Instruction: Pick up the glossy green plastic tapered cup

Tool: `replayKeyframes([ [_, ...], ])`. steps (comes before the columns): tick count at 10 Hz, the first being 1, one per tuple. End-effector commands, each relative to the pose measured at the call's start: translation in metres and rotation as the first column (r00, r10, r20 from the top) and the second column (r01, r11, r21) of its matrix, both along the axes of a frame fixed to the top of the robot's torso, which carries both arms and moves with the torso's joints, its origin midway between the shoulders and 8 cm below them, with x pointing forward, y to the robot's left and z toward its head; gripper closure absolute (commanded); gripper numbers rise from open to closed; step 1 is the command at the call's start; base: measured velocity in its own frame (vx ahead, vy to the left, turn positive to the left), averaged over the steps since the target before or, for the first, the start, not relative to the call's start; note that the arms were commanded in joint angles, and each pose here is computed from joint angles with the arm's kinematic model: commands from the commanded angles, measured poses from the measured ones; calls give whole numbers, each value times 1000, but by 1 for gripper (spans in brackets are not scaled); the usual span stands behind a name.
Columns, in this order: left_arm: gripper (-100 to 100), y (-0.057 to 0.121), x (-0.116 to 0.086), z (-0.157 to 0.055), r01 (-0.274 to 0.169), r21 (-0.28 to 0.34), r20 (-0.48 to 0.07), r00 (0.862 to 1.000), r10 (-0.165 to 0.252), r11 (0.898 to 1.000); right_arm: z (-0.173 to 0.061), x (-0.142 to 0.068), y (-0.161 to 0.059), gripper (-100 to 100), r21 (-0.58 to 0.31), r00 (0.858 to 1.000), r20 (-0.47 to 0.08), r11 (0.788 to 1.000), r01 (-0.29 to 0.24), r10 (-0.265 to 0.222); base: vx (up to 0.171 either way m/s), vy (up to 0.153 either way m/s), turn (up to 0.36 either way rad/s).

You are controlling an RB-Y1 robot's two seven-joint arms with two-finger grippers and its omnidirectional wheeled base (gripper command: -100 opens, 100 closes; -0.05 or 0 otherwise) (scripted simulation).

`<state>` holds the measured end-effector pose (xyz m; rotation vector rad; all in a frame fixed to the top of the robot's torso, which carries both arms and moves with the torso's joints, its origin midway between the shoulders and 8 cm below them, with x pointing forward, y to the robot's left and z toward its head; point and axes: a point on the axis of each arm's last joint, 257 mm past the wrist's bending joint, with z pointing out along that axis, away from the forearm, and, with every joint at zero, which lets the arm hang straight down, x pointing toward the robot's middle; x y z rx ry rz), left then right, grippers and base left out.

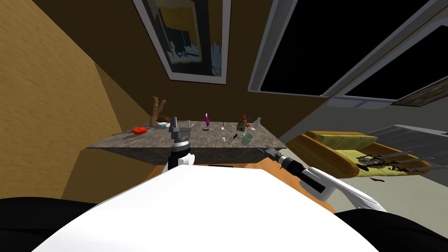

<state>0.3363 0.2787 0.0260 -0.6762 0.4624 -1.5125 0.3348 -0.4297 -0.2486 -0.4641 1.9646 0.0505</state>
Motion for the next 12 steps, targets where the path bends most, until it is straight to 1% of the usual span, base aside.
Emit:
replayKeyframes([
  [1,0,0,0,0,0,0,0,1000,0,1000,-1,0,-11,-100,-73,999,-17,997,-33,32,5,25,2],
  [2,0,0,0,0,0,0,0,1000,0,1000,-4,-4,-28,-100,-159,998,-36,986,-54,49,13,38,11],
  [4,0,0,0,0,0,0,0,1000,0,1000,0,-1,-28,-100,-187,996,-47,979,-81,74,2,29,0],
  [5,0,0,0,0,0,0,0,1000,0,1000,-1,-3,-44,-100,-271,993,-70,956,-112,96,2,31,17],
  [6,0,0,0,0,0,0,0,1000,0,1000,1,-1,-45,-100,-288,991,-79,949,-130,112,0,30,2],
  [7,0,0,0,0,0,0,0,1000,0,1000,0,-3,-60,-100,-360,987,-101,920,-157,129,5,49,16],
  [8,0,0,0,0,0,0,0,1000,0,1000,3,-1,-60,-100,-377,983,-110,909,-177,146,7,48,2],
  [9,0,0,0,0,0,0,0,1000,0,1000,5,1,-60,-100,-386,981,-115,904,-187,154,5,20,-3],
  [10,0,0,0,0,0,0,0,1000,0,1000,6,0,-73,-100,-455,974,-143,862,-223,177,7,31,19],
  [11,0,0,0,0,0,0,0,1000,0,1000,9,3,-73,-100,-469,969,-153,849,-242,192,4,33,5],
  [12,0,0,0,0,0,0,0,1000,0,1000,10,2,-86,-100,-527,961,-180,804,-275,211,3,52,15],
])
